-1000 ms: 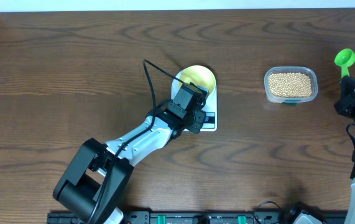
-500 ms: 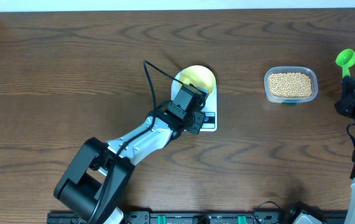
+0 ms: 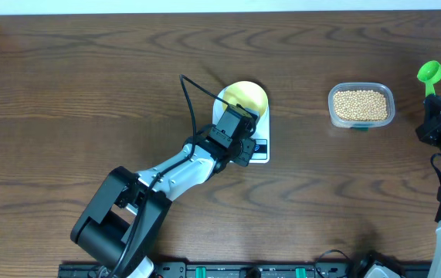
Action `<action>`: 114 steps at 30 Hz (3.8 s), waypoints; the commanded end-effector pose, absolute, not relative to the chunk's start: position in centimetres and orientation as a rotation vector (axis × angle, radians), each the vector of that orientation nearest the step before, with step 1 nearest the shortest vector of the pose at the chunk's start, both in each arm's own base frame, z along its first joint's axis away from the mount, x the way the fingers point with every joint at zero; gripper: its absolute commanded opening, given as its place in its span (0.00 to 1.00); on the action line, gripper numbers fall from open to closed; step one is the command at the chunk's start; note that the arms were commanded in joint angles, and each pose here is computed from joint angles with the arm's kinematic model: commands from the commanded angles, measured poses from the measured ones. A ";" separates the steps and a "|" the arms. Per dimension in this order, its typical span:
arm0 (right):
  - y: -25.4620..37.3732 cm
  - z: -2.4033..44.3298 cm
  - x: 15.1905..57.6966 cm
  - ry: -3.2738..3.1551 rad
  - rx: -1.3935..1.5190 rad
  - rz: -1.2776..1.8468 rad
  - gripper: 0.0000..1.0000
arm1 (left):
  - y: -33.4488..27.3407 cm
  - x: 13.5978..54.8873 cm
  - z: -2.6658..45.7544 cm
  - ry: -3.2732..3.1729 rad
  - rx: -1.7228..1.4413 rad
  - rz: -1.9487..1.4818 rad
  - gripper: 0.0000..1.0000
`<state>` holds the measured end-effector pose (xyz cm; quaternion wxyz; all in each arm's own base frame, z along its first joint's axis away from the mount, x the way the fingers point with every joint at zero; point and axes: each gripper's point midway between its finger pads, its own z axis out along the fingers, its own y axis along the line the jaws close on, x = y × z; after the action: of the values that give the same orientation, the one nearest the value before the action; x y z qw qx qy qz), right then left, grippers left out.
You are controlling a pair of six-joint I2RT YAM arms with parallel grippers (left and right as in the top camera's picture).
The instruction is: Scoop item into bowl and weigh 50g on scale
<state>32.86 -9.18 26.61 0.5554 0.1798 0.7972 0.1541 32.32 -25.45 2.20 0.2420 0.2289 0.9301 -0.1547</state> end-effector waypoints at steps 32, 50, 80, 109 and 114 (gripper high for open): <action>-9.0 27.3 33.0 1.878 0.367 0.333 0.01 | -23.6 31.1 -0.3 2.649 0.586 -0.323 0.07; -9.0 27.3 33.0 1.878 0.367 0.334 0.01 | -23.6 30.3 -2.0 2.701 0.603 -0.334 0.07; -8.9 27.0 32.9 1.891 0.376 0.340 0.01 | -22.2 29.9 -3.0 2.743 0.596 -0.240 0.07; -8.8 26.6 32.8 1.904 0.385 0.346 0.01 | -21.4 29.2 -4.3 2.790 0.601 -0.196 0.07; -9.1 26.6 32.8 1.904 0.396 0.330 0.01 | -21.2 29.0 -4.4 2.800 0.604 -0.190 0.07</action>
<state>32.63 -9.09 26.01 0.5461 0.1751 0.8055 0.1491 31.80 -25.12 1.32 0.2132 0.2196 0.9424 -0.1349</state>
